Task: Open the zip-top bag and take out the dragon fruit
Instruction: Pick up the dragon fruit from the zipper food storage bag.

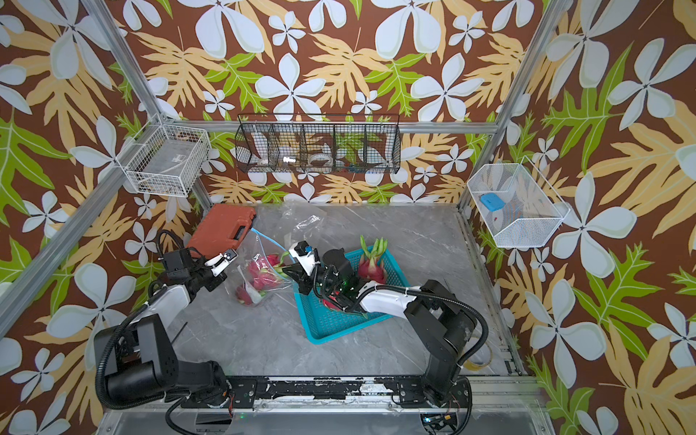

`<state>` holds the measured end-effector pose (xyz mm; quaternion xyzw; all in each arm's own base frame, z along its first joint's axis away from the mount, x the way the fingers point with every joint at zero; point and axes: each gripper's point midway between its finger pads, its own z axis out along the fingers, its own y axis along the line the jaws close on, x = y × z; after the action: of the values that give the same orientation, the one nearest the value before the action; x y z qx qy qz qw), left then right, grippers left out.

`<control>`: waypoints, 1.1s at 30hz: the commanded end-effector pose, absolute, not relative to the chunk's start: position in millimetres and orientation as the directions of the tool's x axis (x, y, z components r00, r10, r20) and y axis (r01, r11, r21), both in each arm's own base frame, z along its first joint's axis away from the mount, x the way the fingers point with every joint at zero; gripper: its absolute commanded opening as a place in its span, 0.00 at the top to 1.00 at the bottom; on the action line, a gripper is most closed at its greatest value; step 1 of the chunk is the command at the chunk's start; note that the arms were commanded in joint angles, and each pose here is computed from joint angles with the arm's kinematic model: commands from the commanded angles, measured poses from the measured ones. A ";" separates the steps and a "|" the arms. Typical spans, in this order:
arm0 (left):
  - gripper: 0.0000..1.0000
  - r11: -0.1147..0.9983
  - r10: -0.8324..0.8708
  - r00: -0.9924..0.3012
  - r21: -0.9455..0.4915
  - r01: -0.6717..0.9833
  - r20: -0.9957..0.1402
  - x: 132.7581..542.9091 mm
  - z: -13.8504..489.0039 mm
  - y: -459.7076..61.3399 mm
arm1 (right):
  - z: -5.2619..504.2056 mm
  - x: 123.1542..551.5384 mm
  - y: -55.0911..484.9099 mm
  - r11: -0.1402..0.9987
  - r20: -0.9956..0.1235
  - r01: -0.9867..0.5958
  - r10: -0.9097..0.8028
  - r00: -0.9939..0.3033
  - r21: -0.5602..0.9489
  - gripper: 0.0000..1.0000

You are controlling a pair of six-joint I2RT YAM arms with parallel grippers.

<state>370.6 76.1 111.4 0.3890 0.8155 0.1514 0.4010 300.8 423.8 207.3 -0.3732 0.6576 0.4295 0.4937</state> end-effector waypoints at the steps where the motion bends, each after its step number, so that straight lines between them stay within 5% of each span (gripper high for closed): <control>1: 0.98 0.644 0.763 -0.374 0.580 0.499 -0.527 372.7 121.5 79.7 | 215.2 308.1 426.0 0.351 -0.977 -0.916 -0.019 -0.213 0.193 1.00; 5: 0.24 0.616 0.768 -0.339 0.480 0.625 -0.543 350.3 125.0 52.6 | 204.5 313.9 436.9 0.335 -0.972 -0.918 -0.026 -0.233 0.211 1.00; 8: 0.11 0.567 0.790 -0.279 0.477 0.672 -0.547 341.1 137.7 34.2 | 200.6 315.9 442.8 0.320 -0.971 -0.922 -0.026 -0.238 0.217 1.00; 23: 0.08 0.415 0.847 -0.169 0.430 0.802 -0.503 415.8 147.1 4.4 | 208.7 321.9 458.2 0.280 -0.973 -0.939 -0.053 -0.223 0.200 1.00; 30: 0.11 0.256 0.896 -0.156 0.197 0.946 -0.415 394.3 116.1 -14.4 | 209.2 322.8 467.6 0.242 -0.976 -0.957 -0.102 -0.191 0.162 1.00; 33: 0.07 0.232 0.879 -0.116 0.201 0.952 -0.463 397.9 131.3 -24.3 | 210.1 326.9 470.4 0.222 -0.977 -0.965 -0.126 -0.172 0.142 1.00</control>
<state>422.8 -13.1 128.0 0.5978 0.7533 -0.0218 0.2732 329.2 468.2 208.3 -0.4102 0.6387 0.4458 0.4743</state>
